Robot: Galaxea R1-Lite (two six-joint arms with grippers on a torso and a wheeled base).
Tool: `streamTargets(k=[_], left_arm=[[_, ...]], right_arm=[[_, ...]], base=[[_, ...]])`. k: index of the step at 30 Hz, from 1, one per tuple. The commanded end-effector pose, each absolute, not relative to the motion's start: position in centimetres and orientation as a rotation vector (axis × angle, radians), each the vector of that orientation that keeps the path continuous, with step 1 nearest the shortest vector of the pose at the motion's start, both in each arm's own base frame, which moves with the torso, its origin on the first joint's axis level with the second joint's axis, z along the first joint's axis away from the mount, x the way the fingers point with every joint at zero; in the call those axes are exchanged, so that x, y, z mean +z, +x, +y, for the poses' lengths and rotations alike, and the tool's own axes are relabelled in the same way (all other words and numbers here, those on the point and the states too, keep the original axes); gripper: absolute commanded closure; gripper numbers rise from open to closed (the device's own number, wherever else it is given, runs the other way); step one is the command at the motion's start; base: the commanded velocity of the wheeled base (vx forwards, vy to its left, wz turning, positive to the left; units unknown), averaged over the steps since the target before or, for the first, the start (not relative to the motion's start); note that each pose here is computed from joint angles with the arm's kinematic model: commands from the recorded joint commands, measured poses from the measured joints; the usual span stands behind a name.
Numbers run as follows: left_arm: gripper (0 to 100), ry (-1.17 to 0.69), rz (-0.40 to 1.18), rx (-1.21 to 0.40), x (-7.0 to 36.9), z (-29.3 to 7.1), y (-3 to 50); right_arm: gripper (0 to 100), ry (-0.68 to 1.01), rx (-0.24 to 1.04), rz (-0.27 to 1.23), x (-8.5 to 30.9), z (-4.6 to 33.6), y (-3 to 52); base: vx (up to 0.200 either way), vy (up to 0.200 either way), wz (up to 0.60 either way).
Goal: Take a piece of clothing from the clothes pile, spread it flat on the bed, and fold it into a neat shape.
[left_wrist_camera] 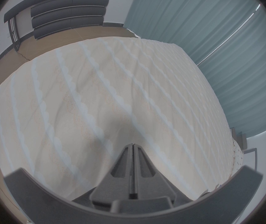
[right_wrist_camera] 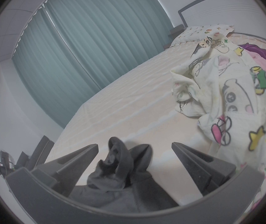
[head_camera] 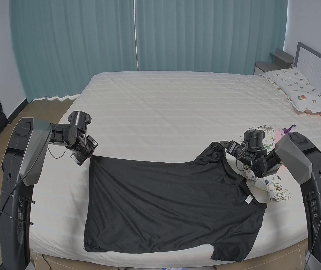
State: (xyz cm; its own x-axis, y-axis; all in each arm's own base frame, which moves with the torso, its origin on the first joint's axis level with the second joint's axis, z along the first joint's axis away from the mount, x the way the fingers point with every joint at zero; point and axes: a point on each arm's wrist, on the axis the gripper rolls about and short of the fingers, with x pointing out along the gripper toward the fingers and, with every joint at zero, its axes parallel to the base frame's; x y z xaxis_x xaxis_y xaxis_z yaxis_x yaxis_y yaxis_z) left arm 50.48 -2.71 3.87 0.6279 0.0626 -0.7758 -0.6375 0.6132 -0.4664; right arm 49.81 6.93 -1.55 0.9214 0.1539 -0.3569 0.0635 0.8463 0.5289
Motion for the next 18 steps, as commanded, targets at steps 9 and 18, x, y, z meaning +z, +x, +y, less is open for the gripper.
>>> streamTargets(k=[9, 18], left_arm=[[100, -0.816, 0.801, 0.462, 3.8, -2.7, 50.4], [100, -0.856, 0.793, 0.472, 4.0, -2.7, 50.4]], right_arm=[[0, 0.645, 0.165, 0.522, -0.6, 12.3, 48.1], [0, 0.632, 0.141, 0.581, -3.6, 12.9, 48.9]], base=[[0.000, 0.000, 0.00], [0.000, 0.000, 0.00]])
